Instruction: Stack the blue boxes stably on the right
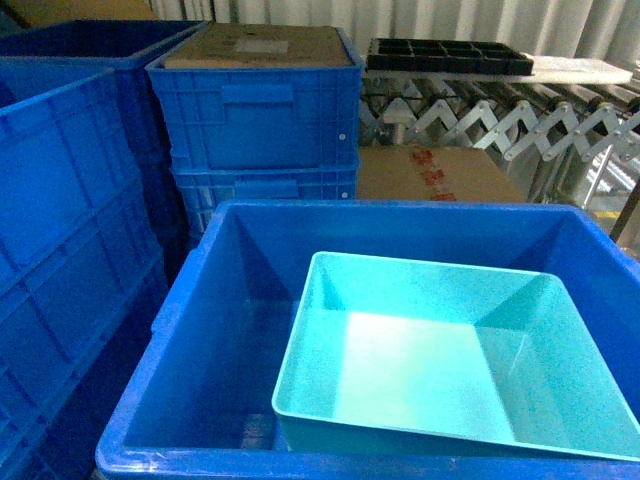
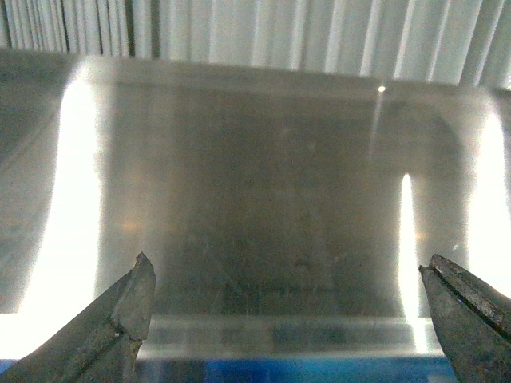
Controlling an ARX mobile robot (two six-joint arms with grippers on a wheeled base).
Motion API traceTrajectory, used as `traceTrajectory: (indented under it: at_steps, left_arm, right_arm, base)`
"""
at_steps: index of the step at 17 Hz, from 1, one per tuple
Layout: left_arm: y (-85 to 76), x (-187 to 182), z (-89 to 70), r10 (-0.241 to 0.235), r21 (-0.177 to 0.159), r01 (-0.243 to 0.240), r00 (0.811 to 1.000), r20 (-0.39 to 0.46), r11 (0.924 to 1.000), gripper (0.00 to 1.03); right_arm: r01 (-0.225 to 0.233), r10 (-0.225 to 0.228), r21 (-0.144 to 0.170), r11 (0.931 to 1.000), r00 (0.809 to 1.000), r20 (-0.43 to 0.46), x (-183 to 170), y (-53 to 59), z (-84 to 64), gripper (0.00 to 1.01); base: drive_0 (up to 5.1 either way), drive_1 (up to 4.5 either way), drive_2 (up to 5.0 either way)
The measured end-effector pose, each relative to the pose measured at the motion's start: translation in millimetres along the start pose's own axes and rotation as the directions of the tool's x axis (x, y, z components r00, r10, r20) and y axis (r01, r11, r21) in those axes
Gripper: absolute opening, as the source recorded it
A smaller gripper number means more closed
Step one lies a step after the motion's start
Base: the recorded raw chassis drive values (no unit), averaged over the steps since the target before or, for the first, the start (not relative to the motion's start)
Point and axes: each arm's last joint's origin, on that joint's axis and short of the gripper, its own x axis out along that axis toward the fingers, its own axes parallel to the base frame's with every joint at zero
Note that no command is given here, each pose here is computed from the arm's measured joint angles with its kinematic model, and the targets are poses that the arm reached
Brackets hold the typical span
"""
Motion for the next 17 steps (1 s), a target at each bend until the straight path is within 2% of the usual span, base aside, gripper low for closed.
traceTrajectory:
  at_steps: [1, 3, 4, 5, 6, 7, 9, 10, 11, 12, 14, 15, 16, 17]
  left_arm:
    - [2.9, 3, 18.7, -0.009, -0.006, 0.01, 0.999, 0.047, 0.9999, 0.98]
    - [9.0, 10, 62.7, -0.034, -0.015, 0.037, 0.988, 0.153, 0.9992, 0.98]
    - [9.4, 13, 83.2, -0.048, -0.022, 0.054, 0.977, 0.208, 0.9983, 0.98]
    - [8.6, 13, 101.9, -0.049, -0.028, 0.06, 0.959, 0.28, 0.9978, 0.98]
    - [5.0, 12, 110.1, -0.056, -0.029, 0.069, 0.943, 0.329, 0.9972, 0.98]
    - [3.8, 11, 111.8, -0.058, -0.029, 0.072, 0.941, 0.334, 0.997, 0.98]
    - [1.4, 13, 108.0, -0.063, -0.028, 0.076, 0.945, 0.32, 0.9967, 0.98]
    - [4.8, 13, 104.6, 0.011, -0.006, -0.01, 0.991, 0.13, 0.9999, 0.9]
    - [18.0, -10, 88.0, 0.073, 0.05, -0.07, 0.995, -0.066, 0.9963, 0.77]
    - [30.4, -40, 69.8, 0.085, 0.065, -0.078, 0.989, -0.118, 0.9948, 0.64]
    - [55.7, -98, 54.3, 0.112, 0.062, -0.108, 0.992, -0.057, 0.9922, 0.41]
    - [64.3, -127, 37.3, 0.116, 0.064, -0.113, 0.992, -0.046, 0.9916, 0.28]
    - [69.8, -152, 6.4, 0.102, 0.069, -0.096, 0.992, -0.08, 0.993, 0.14]
    - [74.8, -170, -28.2, 0.094, 0.077, -0.083, 0.984, -0.151, 0.9936, 0.01]
  right_arm:
    - [-0.006, 0.005, 0.01, 0.9999, 0.998, 0.069, 3, 1.2, 26.7, 0.98]
    - [-0.005, -0.001, 0.023, 0.9997, 0.975, 0.224, 5, 1.4, 86.7, 0.98]
    - [0.001, -0.008, 0.025, 0.9997, 0.958, 0.287, 1, 3.8, 110.0, 0.98]
    - [0.01, -0.016, 0.022, 0.9997, 0.942, 0.336, -3, 5.9, 125.8, 0.98]
    - [0.008, -0.016, 0.025, 0.9996, 0.932, 0.361, -8, 7.5, 132.0, 0.98]
    - [0.014, -0.029, 0.048, 0.9988, 0.944, 0.327, -8, 7.6, 130.7, 0.98]
    - [0.024, -0.041, 0.06, 0.9979, 0.95, 0.309, -7, 7.2, 128.7, 0.98]
    - [0.154, -0.16, 0.055, 0.9866, 0.975, 0.154, -15, 13.4, 118.2, 0.86]
    - [0.195, -0.193, -0.007, 0.9808, 0.977, 0.092, -37, 21.0, 96.8, 0.74]
    - [0.205, -0.199, -0.047, 0.9777, 0.974, 0.11, -60, 23.8, 78.8, 0.61]
    - [0.208, -0.196, -0.073, 0.9754, 0.97, 0.145, -107, 30.9, 43.3, 0.37]
    - [0.21, -0.199, -0.08, 0.9744, 0.971, 0.131, -125, 32.3, 16.3, 0.24]
    - [0.211, -0.205, -0.084, 0.9738, 0.976, 0.078, -141, 32.4, -20.7, 0.09]
    - [0.212, -0.21, -0.088, 0.9734, 0.977, 0.027, -155, 32.6, -50.4, 0.02]
  base:
    - [0.0, 0.0, 0.0]
    - [0.0, 0.0, 0.0]
    - [0.0, 0.0, 0.0]
    - [0.0, 0.0, 0.0]
    - [0.0, 0.0, 0.0]
    - [0.0, 0.0, 0.0]
    - [0.0, 0.0, 0.0]
    - [0.0, 0.0, 0.0]
    - [0.0, 0.0, 0.0]
    - [0.0, 0.0, 0.0]
    - [0.0, 0.0, 0.0]
    - [0.0, 0.0, 0.0]
    - [0.0, 0.0, 0.0]
    - [0.0, 0.0, 0.0]
